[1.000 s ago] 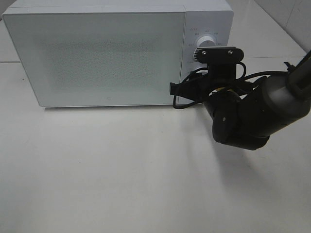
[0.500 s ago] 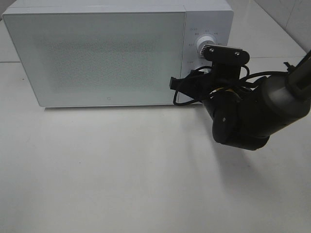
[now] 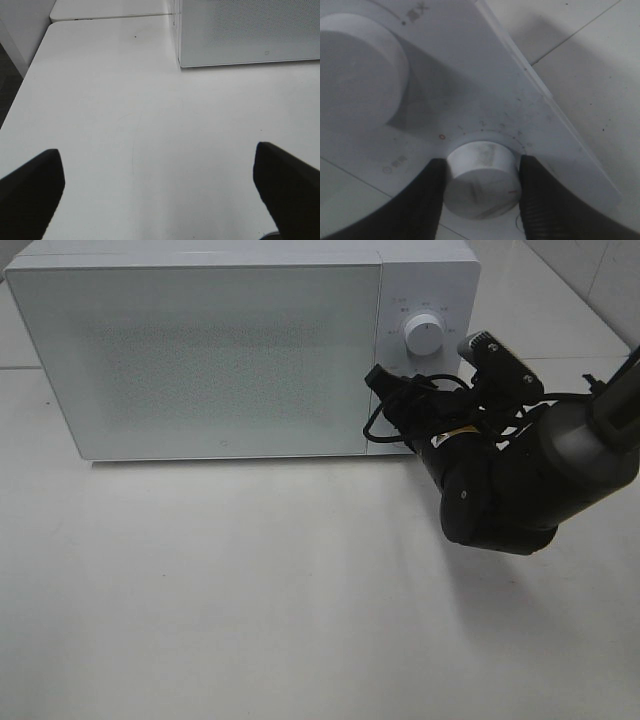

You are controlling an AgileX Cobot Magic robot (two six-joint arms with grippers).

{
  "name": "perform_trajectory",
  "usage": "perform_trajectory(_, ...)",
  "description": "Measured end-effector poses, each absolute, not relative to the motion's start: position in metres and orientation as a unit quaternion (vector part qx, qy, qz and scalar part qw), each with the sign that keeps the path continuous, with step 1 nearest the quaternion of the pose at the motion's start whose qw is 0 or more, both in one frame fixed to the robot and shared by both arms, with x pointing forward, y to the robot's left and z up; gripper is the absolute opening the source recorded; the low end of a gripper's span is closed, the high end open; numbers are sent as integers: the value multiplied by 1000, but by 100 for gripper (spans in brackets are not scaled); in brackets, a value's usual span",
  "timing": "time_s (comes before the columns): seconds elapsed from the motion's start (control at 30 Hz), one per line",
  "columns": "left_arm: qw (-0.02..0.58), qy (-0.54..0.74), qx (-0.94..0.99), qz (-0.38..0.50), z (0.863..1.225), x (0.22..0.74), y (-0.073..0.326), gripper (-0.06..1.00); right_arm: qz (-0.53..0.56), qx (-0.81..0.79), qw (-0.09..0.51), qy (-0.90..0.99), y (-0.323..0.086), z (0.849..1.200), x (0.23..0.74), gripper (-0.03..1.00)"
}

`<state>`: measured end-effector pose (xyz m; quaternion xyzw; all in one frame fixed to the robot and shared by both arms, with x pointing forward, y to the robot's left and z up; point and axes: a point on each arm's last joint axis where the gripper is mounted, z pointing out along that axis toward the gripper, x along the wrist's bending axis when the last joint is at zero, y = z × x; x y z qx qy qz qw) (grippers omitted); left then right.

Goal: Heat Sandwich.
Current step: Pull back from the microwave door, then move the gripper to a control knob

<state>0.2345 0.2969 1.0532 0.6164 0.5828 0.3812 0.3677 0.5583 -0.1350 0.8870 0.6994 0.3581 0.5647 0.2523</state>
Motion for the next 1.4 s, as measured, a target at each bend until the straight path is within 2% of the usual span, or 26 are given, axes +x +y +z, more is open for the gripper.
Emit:
perform_trajectory(0.87, 368, 583, 616, 381, 1053, 234, 297, 97, 622, 782, 19, 46, -137, 886, 558, 44)
perform_trajectory(1.4, 368, 583, 616, 381, 1053, 234, 297, 97, 621, 784, -12, 1, -138, 886, 558, 44)
